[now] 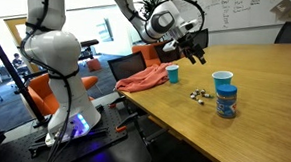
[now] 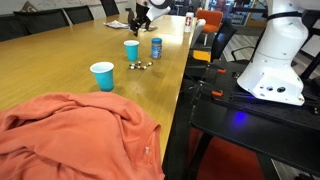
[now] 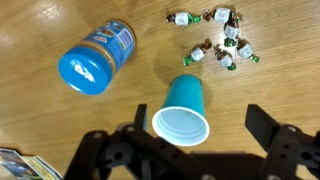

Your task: Place one piece of candy in the light blue cup on the right

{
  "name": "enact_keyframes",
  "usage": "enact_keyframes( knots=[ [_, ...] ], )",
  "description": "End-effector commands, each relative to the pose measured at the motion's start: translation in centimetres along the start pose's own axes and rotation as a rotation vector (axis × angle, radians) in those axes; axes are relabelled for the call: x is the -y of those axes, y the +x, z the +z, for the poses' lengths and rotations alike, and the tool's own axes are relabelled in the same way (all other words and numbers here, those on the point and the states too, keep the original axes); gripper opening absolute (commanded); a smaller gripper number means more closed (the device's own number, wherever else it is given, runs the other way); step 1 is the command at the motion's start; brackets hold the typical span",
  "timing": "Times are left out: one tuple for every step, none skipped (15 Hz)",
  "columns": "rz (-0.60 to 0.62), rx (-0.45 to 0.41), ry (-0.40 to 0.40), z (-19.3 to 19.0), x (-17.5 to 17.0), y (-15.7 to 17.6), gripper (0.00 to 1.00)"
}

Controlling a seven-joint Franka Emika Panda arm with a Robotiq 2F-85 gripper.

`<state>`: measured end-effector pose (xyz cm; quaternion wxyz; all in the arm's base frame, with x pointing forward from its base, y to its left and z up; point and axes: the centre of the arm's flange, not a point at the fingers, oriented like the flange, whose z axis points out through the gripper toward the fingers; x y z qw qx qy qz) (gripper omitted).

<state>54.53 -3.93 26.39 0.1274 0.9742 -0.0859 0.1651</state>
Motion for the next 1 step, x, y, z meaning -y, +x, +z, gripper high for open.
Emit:
enact_keyframes(
  knots=[
    [0.041, 0.099, 0.041, -3.08, -0.54, -2.16, 1.00]
  ],
)
